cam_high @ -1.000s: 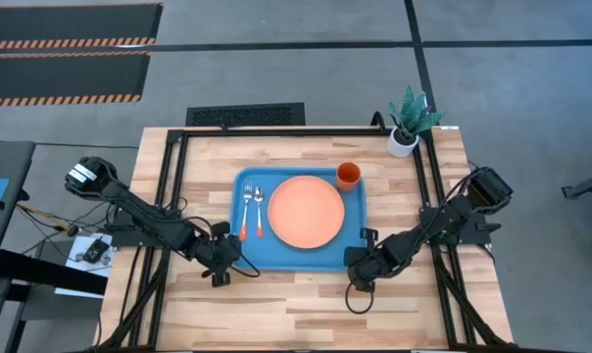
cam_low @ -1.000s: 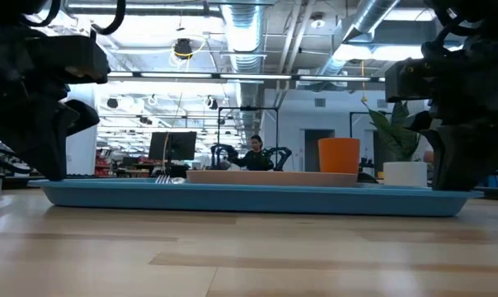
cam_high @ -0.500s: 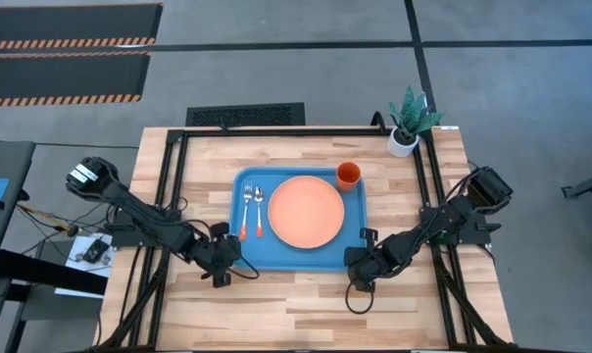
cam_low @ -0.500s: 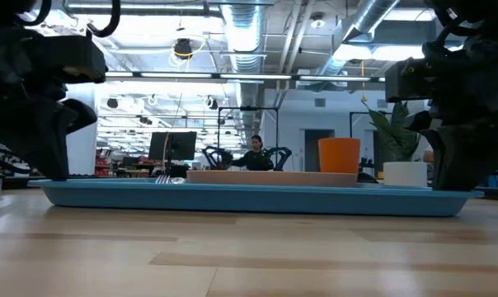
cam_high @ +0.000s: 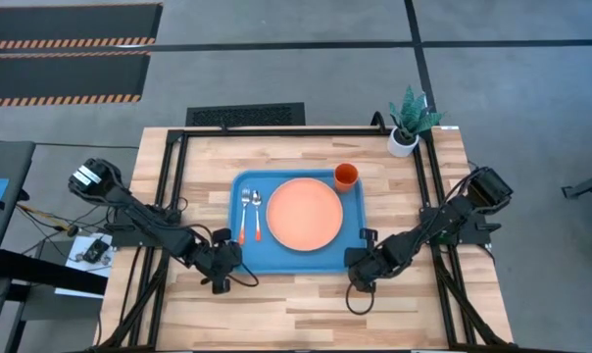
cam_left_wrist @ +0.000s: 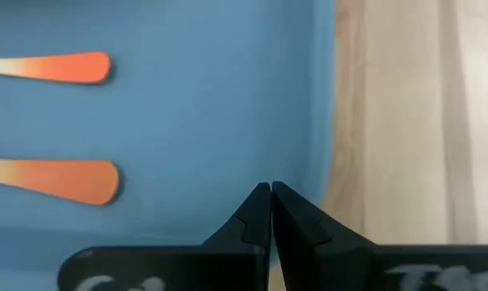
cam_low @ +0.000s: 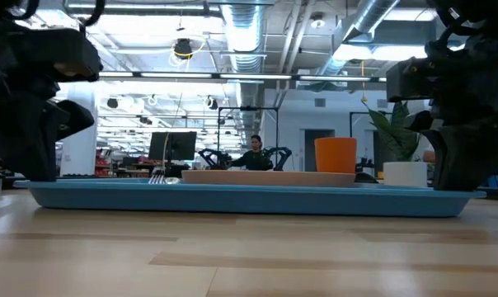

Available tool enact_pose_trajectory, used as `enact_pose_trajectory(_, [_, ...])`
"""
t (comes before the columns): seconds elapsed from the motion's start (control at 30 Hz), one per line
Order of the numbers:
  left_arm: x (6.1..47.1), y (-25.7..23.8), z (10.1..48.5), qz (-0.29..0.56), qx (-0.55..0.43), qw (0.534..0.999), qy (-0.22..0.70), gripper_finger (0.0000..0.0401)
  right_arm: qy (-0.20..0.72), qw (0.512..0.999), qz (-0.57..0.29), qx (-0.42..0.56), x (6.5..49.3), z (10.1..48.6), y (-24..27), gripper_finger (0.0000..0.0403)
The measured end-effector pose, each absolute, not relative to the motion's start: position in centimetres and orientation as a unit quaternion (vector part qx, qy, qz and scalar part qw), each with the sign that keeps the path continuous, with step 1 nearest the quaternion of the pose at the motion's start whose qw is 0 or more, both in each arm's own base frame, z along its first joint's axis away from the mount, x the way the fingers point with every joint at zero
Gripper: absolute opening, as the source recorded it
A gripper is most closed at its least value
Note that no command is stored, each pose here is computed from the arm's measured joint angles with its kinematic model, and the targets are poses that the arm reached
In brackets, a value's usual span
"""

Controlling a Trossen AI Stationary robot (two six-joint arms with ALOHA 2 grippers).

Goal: Pick and place plate/cup/fork/spoon on tray
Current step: Adjust the blue tray, then return to Home Position

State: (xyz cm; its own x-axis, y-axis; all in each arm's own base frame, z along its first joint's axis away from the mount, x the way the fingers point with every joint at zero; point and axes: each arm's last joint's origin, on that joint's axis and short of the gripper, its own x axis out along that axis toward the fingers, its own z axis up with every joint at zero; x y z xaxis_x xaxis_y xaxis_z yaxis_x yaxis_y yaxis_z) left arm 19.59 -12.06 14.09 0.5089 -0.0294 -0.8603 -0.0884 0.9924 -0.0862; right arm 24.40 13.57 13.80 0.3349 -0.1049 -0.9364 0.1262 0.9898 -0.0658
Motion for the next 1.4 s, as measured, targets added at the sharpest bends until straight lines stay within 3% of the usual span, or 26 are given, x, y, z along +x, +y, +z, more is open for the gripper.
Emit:
enact_pose_trajectory(0.6, [18.7, -12.4, 15.5, 0.005, -0.072, 0.875, 0.478, 0.0, 0.563, 0.824, -0.066, 0.006, 24.2, 14.4, 13.7, 0.0005])
enact_pose_trajectory(0.77, [18.3, -11.8, 17.7, -0.002, -0.062, 0.904, 0.423, 0.0, 0.542, 0.838, -0.059, -0.006, 24.1, 15.5, 13.6, 0.0005])
enact_pose_trajectory(1.03, [18.6, -9.1, 21.6, -0.03, -0.027, 0.947, 0.319, 0.0, 0.411, 0.909, -0.003, -0.067, 24.3, 19.7, 12.4, 0.0005])
enact_pose_trajectory(1.23, [19.7, -6.5, 23.3, -0.061, 0.014, 0.964, 0.257, 0.0, 0.293, 0.953, 0.049, -0.066, 24.5, 20.9, 8.4, 0.0003])
enact_pose_trajectory(1.4, [20.5, -4.1, 23.9, -0.076, 0.037, 0.97, 0.227, 0.0, 0.22, 0.972, 0.038, -0.074, 23.8, 21.9, 5.1, 0.0003])
